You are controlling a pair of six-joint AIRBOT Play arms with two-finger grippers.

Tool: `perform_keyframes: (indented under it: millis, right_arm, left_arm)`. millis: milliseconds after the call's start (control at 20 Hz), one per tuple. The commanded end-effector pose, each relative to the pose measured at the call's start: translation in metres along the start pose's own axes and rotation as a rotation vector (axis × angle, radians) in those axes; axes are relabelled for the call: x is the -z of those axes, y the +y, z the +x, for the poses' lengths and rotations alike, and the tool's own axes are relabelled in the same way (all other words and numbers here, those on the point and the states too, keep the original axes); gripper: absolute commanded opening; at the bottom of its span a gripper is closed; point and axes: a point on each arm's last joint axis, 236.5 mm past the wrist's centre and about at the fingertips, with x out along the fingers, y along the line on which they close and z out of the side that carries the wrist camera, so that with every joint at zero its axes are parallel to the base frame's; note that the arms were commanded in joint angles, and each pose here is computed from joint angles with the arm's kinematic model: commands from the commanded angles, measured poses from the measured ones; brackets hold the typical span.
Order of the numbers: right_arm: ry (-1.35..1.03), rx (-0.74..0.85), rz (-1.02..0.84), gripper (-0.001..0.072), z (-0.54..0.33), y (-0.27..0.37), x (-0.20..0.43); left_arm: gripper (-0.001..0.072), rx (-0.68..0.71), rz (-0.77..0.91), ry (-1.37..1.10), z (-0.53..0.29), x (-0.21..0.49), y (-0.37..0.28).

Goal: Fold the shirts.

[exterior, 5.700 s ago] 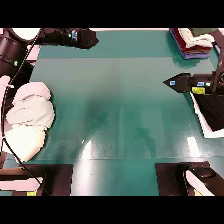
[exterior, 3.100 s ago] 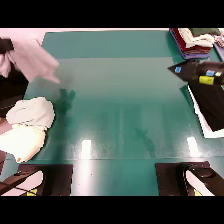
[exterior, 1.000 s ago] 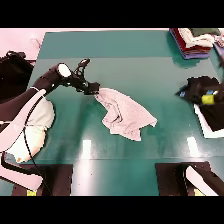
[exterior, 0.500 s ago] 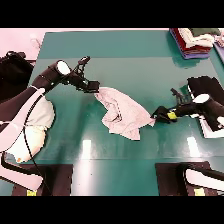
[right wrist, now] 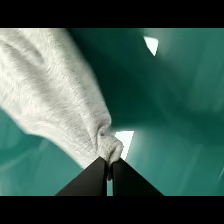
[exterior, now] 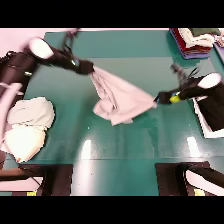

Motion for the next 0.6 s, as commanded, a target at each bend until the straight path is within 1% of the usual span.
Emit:
perform_keyframes:
  millis: [0, 50, 150, 250, 400, 550]
  right_arm:
    - [-0.284, 0.041, -0.183, 0.0017, -0.131, 0.054, -0.05]
    - [-0.357, 0.053, -0.213, 0.0017, -0.163, 0.068, -0.057]
    - [-0.474, 0.073, -0.261, 0.0017, -0.214, 0.091, -0.063]
    - [-0.529, 0.075, -0.284, 0.0017, -0.235, 0.104, -0.064]
    - [-0.482, 0.064, -0.236, 0.0017, -0.221, 0.097, -0.056]
    - [-0.339, 0.052, -0.146, 0.0017, -0.169, 0.067, -0.032]
  left_arm:
    - [0.0024, -0.011, 0.195, -0.303, -0.138, -0.075, -0.06]
    - [0.0024, -0.008, 0.226, -0.379, -0.175, -0.085, -0.077]
    - [0.0023, -0.004, 0.268, -0.462, -0.22, -0.087, -0.099]
    - [0.0024, 0.006, 0.294, -0.441, -0.226, -0.077, -0.11]
    - [0.0024, 0.03, 0.321, -0.265, -0.184, -0.042, -0.114]
    - [0.0024, 0.067, 0.298, -0.028, -0.112, 0.014, -0.106]
